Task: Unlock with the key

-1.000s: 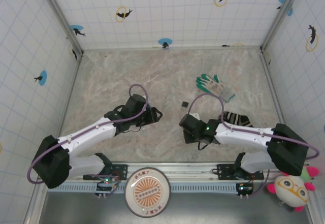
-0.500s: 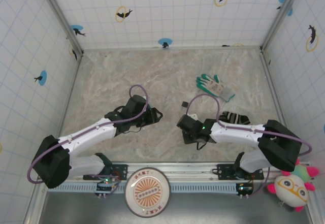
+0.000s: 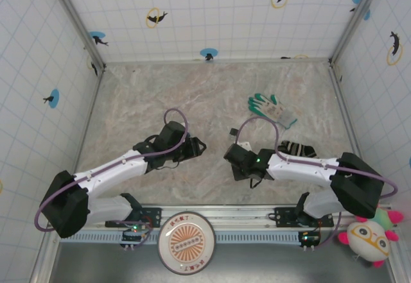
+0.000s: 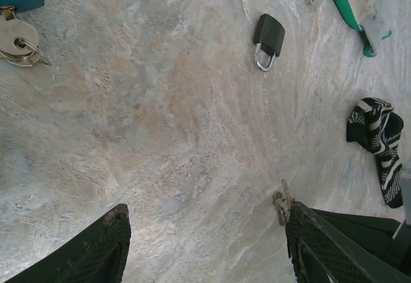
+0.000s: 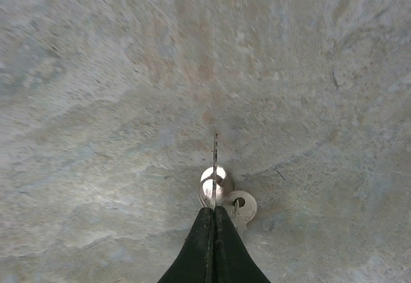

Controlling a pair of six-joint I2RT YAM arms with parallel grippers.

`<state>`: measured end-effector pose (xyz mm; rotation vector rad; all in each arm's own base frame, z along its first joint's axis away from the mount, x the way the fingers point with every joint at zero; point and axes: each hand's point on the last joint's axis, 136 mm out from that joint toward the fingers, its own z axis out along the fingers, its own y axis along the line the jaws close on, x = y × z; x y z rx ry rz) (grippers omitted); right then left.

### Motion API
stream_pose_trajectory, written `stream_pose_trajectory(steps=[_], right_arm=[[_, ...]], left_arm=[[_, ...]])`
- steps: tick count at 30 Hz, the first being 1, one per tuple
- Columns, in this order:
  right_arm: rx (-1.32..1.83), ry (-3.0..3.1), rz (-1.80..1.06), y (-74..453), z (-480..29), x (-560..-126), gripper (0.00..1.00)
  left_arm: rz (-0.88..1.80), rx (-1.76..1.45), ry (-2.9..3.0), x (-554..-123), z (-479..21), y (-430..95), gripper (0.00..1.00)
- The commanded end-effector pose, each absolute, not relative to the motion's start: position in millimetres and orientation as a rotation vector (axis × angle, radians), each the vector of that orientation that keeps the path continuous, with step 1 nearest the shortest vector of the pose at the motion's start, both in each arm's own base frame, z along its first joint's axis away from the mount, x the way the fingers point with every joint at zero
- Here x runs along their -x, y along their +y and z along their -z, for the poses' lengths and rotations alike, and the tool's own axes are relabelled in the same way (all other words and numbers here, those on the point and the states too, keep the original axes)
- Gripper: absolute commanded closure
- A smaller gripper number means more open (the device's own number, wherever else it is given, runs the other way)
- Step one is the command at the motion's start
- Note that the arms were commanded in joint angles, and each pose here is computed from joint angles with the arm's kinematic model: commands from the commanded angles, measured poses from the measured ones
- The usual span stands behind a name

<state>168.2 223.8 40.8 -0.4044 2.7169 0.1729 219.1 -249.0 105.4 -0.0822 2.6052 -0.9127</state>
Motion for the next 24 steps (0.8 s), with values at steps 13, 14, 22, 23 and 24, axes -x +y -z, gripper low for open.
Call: stream_pose_trajectory(steps=[13,14,22,23,24], right_arm=[[0.331,2.549,-0.369,224.0,-104.5,-192.2,1.00],[0.334,2.533,-0.386,226.0,-108.8,-193.6,1.00],[0.393,2.308,-0.625,242.8,-163.5,-200.2,1.00],[0.383,2.270,-0.669,243.4,-171.7,-201.4,1.00],[0.376,2.235,-0.707,244.5,-179.2,-202.6,1.00]], left_arm=[[0.975,0.079,2.483,-226.0,-134.0,-251.2,0.35],[0.987,0.072,2.472,-226.2,-137.2,-252.6,0.35],[1.176,-0.010,2.300,-225.9,-185.2,-268.3,0.37],[1.197,-0.022,2.276,-225.9,-193.0,-270.1,0.37],[1.213,-0.032,2.256,-225.8,-199.6,-271.5,0.37]])
